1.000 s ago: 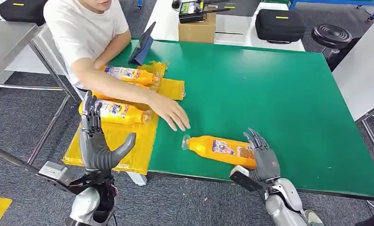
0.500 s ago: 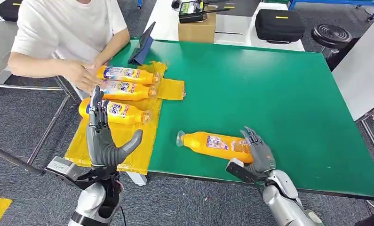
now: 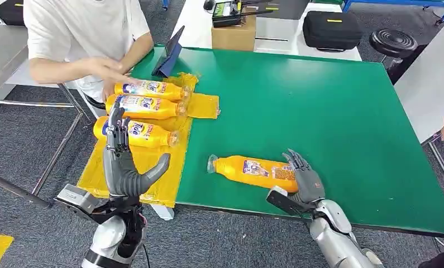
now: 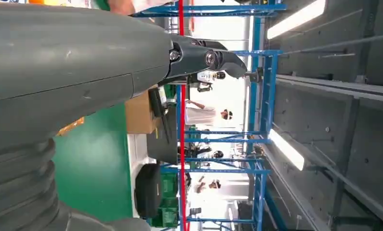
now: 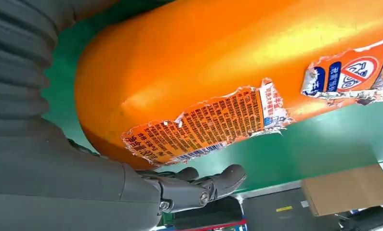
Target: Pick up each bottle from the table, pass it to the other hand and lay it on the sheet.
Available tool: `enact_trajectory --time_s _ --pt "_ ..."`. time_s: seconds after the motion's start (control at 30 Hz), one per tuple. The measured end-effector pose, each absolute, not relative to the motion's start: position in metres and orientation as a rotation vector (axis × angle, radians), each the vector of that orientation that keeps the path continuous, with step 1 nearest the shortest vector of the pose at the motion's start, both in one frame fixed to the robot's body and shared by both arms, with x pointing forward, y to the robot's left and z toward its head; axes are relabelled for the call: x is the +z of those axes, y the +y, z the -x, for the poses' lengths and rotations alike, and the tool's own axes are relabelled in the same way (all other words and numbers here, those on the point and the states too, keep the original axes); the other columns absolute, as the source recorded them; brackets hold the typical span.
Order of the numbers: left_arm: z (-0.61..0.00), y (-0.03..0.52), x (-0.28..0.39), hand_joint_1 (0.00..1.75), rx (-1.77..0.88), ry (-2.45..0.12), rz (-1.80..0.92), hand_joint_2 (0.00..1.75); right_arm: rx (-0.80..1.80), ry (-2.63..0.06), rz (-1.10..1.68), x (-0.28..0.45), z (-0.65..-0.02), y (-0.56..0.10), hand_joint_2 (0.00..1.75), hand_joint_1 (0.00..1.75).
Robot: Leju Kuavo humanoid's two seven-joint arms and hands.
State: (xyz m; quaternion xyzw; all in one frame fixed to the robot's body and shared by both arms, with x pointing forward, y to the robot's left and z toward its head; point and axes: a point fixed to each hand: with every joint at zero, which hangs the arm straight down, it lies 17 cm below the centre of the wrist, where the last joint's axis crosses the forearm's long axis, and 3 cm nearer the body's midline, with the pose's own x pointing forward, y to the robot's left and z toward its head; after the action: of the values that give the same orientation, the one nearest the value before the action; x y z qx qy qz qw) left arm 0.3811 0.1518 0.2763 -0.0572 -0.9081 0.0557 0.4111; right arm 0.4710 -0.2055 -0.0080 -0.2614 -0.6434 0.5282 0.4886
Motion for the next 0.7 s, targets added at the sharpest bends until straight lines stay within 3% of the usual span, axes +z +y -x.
enact_trajectory --time_s 0.1,0.13,0.17,0.7 --pt "-0.381 0.152 0.276 0.0 0.14 -2.286 0.145 1.75 1.278 -1.555 0.618 -0.01 -0.471 -0.205 1.75 0.05" --pt "-0.381 0.151 0.276 0.0 0.139 -2.285 0.149 1.75 1.274 -1.548 0.603 -0.012 -0.47 -0.205 1.75 1.48" --pt "-0.381 0.15 0.277 0.0 0.139 -2.285 0.154 1.75 1.277 -1.536 0.584 -0.015 -0.47 -0.204 1.75 1.75" --pt "-0.388 0.129 0.272 0.0 0.117 -2.204 0.356 1.75 1.434 -1.176 0.496 -0.043 -0.491 -0.22 1.75 1.75"
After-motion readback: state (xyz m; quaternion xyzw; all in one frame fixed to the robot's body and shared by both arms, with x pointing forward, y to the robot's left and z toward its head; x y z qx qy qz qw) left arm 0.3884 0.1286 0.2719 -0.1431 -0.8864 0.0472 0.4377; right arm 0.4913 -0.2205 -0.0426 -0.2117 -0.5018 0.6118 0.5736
